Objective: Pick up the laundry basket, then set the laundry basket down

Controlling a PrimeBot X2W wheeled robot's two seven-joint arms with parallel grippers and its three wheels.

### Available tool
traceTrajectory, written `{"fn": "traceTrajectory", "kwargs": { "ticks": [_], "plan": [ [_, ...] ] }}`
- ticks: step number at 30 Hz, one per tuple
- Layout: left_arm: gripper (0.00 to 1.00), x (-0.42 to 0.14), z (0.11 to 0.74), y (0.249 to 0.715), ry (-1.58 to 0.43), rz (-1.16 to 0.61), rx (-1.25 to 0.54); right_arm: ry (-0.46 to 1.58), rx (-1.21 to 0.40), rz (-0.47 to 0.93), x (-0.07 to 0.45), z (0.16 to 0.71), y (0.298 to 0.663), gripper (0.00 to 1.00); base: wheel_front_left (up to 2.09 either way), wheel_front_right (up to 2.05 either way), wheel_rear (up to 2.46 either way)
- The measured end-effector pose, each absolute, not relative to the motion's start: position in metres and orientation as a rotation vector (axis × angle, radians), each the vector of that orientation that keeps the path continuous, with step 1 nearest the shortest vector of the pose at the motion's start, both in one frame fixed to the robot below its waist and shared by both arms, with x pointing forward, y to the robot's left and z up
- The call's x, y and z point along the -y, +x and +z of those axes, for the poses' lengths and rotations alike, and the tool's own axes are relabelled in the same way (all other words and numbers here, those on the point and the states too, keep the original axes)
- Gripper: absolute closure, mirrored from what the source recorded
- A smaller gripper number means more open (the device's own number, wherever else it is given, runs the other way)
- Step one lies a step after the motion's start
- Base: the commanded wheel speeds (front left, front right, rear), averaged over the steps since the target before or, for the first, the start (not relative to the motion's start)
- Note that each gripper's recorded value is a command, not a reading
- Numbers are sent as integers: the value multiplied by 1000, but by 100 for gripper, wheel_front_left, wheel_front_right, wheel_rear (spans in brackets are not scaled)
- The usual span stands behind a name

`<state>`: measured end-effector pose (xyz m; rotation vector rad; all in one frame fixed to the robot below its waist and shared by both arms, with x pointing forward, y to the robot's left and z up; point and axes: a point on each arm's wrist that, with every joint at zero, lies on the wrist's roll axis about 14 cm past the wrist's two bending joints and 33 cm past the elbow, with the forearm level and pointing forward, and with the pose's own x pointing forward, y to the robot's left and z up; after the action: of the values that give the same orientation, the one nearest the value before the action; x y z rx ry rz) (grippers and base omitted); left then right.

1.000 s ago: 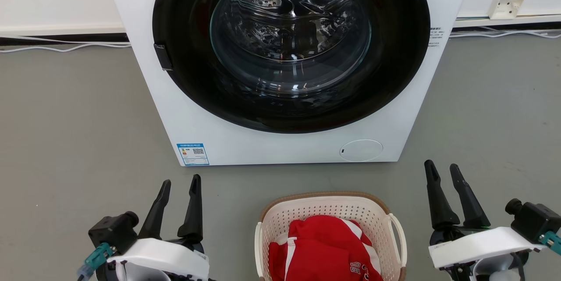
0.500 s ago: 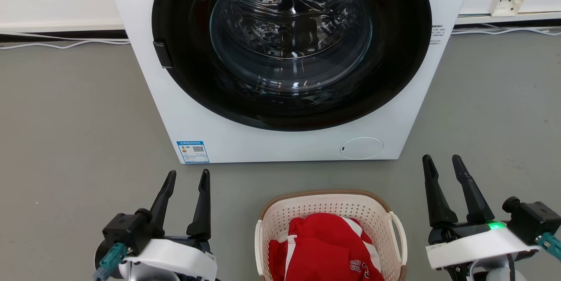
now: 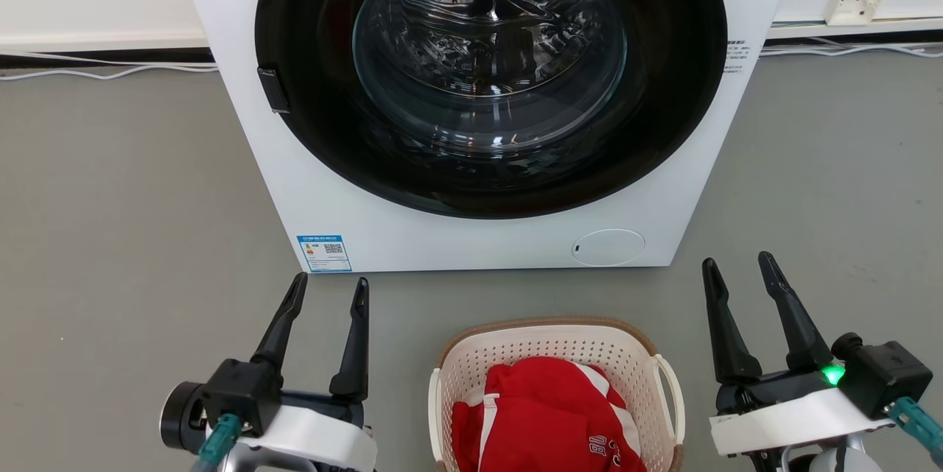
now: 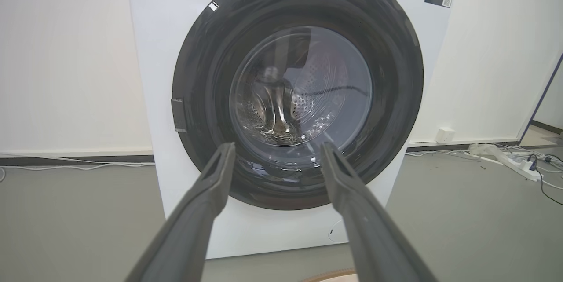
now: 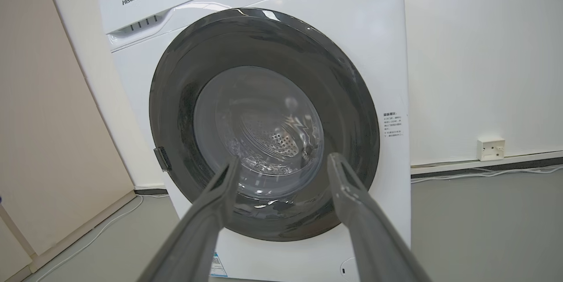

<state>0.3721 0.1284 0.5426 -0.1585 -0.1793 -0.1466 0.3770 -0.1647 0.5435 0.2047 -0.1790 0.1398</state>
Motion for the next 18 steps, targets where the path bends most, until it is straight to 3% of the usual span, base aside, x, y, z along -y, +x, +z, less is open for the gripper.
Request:
{"fn": "traceTrajectory", "kwargs": {
  "ticks": [18],
  "plan": [
    [0, -126, 538, 375, -128, -148, 173, 157, 156, 120, 171, 534, 381, 0, 0, 0, 0]
  ]
}}
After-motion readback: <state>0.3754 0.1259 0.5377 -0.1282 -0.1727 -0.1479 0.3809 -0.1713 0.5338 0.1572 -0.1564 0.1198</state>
